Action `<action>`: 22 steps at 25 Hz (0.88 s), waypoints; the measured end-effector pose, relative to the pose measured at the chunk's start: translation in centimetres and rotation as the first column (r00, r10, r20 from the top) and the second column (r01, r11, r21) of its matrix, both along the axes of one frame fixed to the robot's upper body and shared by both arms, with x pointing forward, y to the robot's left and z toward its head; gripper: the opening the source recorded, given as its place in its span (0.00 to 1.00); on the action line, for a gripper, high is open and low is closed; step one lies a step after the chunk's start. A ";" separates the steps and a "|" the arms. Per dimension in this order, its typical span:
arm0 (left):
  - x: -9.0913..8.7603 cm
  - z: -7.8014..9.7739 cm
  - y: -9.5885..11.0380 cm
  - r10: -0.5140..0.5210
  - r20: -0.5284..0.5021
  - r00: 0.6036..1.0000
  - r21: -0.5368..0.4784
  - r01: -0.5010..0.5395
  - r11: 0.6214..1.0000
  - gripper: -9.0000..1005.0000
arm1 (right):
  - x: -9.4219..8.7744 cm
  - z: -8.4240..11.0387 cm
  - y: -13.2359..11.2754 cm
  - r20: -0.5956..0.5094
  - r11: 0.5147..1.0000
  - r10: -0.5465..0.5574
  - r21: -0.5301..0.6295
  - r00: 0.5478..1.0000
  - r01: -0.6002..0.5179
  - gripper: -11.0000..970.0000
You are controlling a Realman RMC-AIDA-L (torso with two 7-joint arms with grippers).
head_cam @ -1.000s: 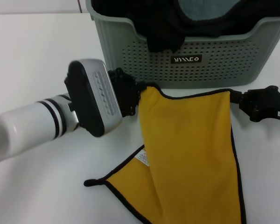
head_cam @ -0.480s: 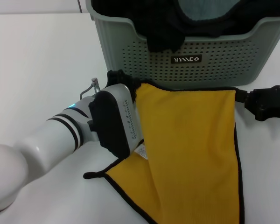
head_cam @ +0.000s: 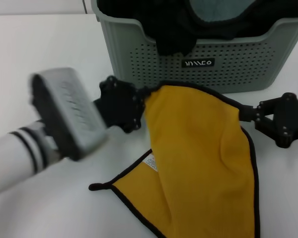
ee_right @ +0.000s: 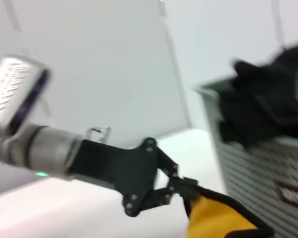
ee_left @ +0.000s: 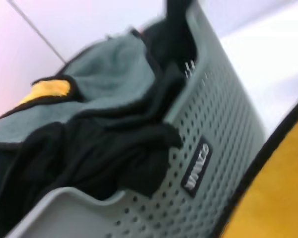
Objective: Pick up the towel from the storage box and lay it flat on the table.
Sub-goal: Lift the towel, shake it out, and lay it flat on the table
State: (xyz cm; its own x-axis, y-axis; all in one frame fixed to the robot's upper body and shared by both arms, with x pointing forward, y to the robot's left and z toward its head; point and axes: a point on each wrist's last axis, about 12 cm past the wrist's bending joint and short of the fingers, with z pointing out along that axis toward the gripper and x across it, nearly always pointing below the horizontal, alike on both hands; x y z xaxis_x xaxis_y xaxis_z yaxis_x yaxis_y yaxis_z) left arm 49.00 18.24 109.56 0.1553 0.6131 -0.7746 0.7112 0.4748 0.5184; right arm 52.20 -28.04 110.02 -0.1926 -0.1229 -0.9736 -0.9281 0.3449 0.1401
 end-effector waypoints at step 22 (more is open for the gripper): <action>-9.2 5.5 16.3 -0.487 -0.024 0.873 -0.800 0.275 0.533 0.01 | -8.2 7.4 0.2 0.113 0.934 0.325 0.118 0.939 -0.337 0.06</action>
State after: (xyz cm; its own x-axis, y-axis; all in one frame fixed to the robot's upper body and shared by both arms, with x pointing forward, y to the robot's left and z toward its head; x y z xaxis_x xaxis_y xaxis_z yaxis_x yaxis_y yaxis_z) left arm 39.82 34.49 115.06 -0.0071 -0.2850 -0.9585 0.9603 0.2655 -0.0860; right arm 43.99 -27.83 117.47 -0.0734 -0.0325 -0.9968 -0.9973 -0.0003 0.0735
